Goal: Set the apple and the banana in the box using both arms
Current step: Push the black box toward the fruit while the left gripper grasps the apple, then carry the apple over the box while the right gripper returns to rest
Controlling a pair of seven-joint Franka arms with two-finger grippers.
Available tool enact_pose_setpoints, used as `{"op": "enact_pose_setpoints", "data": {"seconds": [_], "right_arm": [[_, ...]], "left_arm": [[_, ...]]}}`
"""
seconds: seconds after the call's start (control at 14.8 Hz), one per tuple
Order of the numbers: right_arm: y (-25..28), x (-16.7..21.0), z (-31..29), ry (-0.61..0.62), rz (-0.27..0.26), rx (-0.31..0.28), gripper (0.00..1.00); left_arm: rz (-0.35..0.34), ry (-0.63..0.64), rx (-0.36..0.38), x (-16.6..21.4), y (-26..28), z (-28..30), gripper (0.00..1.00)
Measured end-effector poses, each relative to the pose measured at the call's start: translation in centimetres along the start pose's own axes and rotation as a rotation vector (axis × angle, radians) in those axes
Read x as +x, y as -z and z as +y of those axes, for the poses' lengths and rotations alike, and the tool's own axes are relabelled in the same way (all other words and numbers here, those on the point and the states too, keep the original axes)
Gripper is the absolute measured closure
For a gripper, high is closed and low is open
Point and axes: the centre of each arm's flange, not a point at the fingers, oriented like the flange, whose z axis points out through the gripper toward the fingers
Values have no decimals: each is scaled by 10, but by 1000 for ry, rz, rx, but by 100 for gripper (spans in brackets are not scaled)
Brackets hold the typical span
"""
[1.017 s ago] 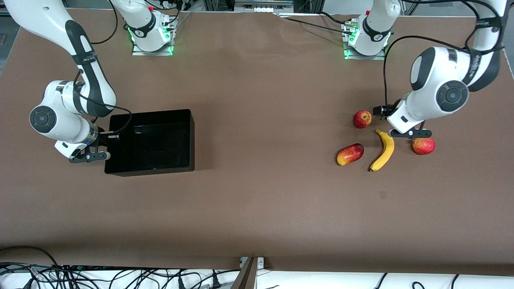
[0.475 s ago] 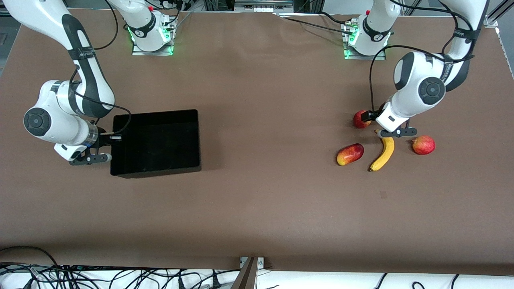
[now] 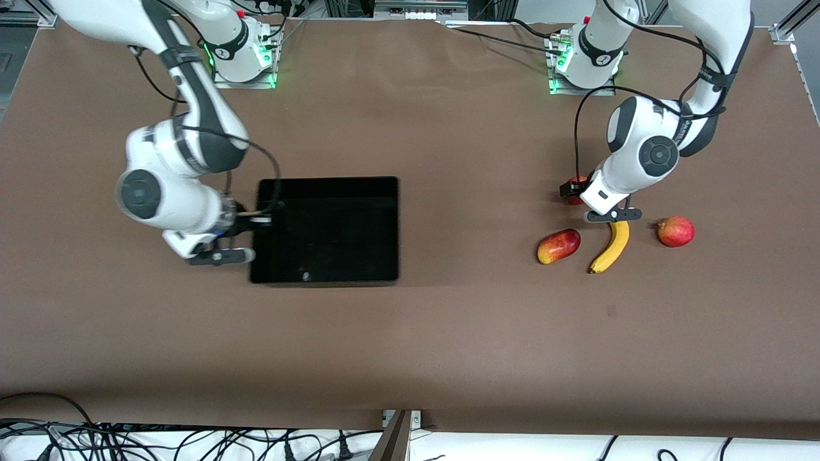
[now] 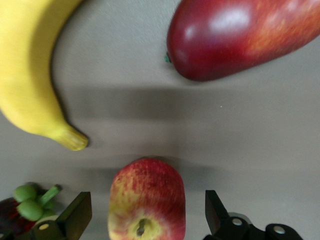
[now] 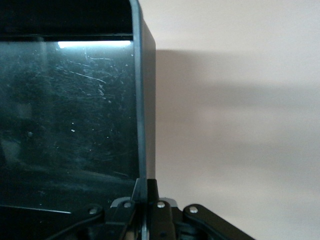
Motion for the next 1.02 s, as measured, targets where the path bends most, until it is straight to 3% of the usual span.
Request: {"op": "enact_pose_setpoints", "data": {"seconds": [0.14,0.34,0.41,0.75,1.02], "right_arm": [[-17,-10,-50,-31,3,29,95],[-48,-32,-121,-51,19,45,95],[-58,-41,-139,-48,23,41,95],[-108,-61,-182,-41,38,9,95],[-121,-69,-198,-50,56,-14,91]], "left_arm": [[-17,-6,4,-4,-14,2,0],[-42,-8,9,-6,-27,1,29],[-42,-9,9,-6,-26,1,33],[-77,-14,17,-2,-13,4,33],[-125,-53,25,16,51,10,33]]}}
